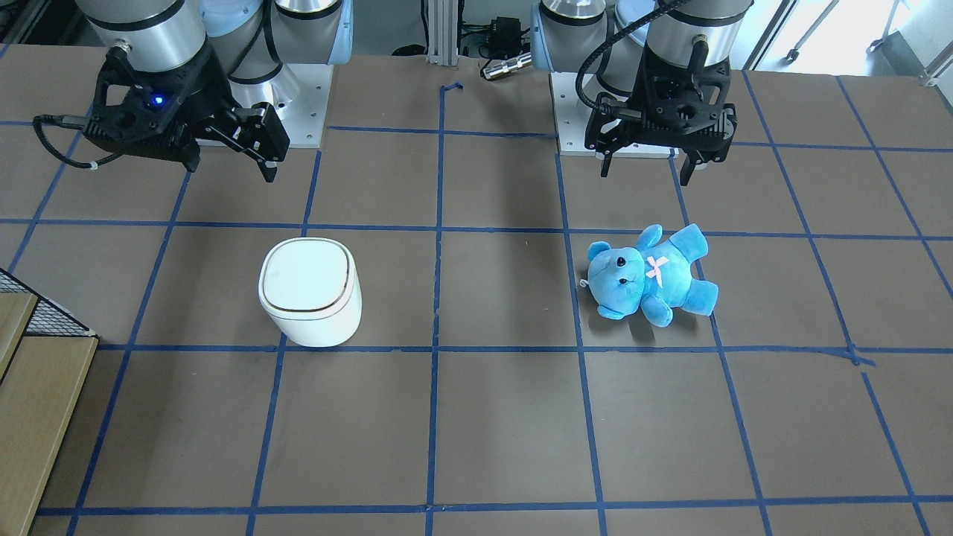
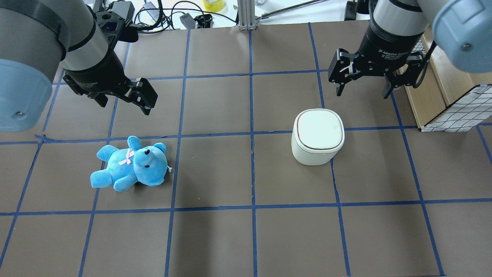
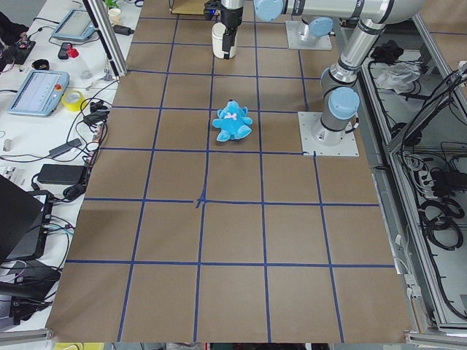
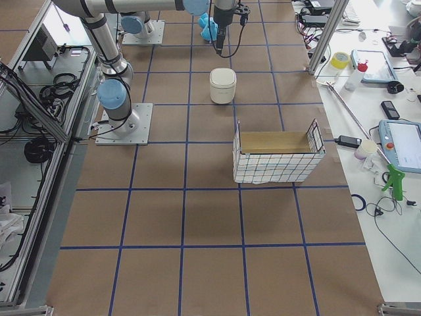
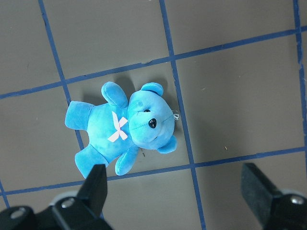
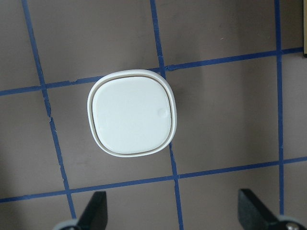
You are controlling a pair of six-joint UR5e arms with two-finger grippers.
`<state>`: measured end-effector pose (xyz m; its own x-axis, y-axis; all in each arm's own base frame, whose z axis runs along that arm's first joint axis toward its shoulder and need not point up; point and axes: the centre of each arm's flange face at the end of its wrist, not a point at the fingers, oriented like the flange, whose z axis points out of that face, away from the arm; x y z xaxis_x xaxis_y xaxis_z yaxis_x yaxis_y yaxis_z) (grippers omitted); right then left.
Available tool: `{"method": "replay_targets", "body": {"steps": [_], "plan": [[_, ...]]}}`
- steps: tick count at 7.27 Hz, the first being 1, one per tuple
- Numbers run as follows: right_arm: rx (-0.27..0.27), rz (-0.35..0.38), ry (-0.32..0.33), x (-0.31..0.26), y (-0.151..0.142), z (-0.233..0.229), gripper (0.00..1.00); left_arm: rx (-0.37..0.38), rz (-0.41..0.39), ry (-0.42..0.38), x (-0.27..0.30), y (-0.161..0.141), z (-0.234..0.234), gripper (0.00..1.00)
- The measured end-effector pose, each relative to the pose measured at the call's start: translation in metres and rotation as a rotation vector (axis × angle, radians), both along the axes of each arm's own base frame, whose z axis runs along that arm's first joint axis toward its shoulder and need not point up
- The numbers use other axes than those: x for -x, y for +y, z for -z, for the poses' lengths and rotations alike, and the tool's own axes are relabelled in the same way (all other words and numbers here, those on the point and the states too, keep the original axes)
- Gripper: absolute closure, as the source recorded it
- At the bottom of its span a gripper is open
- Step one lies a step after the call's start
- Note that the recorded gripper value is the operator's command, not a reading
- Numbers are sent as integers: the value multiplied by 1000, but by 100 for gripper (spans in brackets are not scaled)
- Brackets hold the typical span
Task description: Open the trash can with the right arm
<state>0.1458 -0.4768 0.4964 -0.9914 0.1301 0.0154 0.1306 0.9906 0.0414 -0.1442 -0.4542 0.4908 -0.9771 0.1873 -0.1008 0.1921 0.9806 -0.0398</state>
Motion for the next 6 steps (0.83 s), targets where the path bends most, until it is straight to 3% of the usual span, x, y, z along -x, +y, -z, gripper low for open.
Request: {"method": "replay_targets", "body": {"steps": [1, 2, 5, 6], "plan": [[0, 0, 1, 0, 0, 0, 6, 0, 0, 0, 0, 0, 0, 0], [2, 0, 2, 0, 0, 0, 11, 0, 0, 0, 0, 0, 0, 0], [15, 0, -2, 0, -3, 0, 45, 0, 0, 0, 0, 0, 0, 0], [27, 1, -4, -1, -5, 0, 67, 0, 0, 0, 0, 0, 0, 0]]}}
